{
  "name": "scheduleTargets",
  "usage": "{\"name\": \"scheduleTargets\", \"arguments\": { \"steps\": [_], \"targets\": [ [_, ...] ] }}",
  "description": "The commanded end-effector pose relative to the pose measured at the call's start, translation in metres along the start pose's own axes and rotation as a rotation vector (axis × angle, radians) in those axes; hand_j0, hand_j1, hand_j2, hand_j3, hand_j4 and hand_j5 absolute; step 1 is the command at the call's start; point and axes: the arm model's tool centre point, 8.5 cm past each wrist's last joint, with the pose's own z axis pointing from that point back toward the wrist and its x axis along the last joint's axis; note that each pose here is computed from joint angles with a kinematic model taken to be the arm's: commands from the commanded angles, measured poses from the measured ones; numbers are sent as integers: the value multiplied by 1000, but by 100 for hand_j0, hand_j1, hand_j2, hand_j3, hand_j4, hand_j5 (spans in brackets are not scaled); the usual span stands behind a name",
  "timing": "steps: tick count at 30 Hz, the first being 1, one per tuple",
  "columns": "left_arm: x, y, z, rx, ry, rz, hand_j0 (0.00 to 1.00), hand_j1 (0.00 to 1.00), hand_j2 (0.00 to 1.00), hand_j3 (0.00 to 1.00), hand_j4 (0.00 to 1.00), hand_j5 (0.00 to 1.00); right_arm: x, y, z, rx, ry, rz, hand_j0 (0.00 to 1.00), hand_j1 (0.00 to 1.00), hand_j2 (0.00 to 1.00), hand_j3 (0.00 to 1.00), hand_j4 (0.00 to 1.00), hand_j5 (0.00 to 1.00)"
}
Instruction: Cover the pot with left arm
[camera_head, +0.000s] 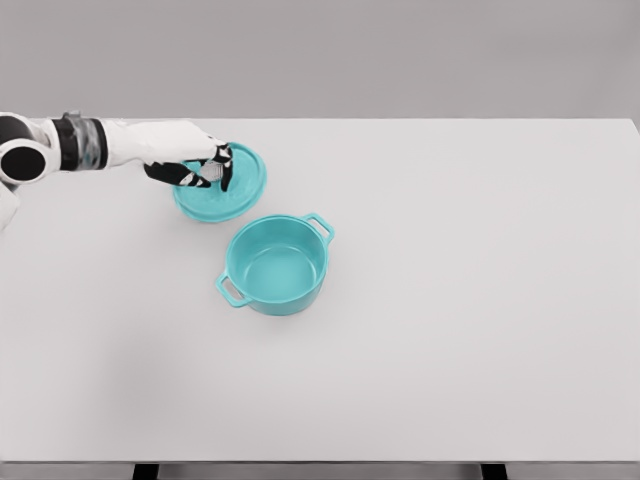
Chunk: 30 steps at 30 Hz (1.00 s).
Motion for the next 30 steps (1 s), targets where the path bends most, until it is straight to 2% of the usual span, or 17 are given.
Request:
{"name": "scheduleTargets", "arguments": {
  "steps": [1,5,9,12,16,26,28,30],
  "targets": [
    [34,5,1,3,-115,-36,40,40,40,40,40,40,0,0,0,0,0,0,100,100,100,100,100,100],
    [77,12,10,8,-250,-75,40,40,40,40,40,40,0,0,0,0,-1,0,100,100,100,100,100,100],
    [83,-7,-2,-25,-280,-45,40,40,40,40,40,40,0,0,0,0,0,0,100,100,100,100,100,100],
    [92,-10,-15,-34,-311,-45,41,41,41,41,41,41,0,0,0,0,0,0,100,100,100,100,100,100],
    [97,-13,-23,-43,-328,-45,41,41,41,41,41,41,0,0,0,0,0,0,100,100,100,100,100,100],
    [83,-25,-30,-76,-288,-18,43,43,43,43,43,43,0,0,0,0,0,0,100,100,100,100,100,100],
    [83,-25,-30,-76,-288,-18,46,46,46,46,46,46,0,0,0,0,0,0,100,100,100,100,100,100],
    [84,-25,-31,-75,-290,-17,62,62,62,62,62,62,0,0,0,0,0,0,100,100,100,100,100,100]
  ]
}}
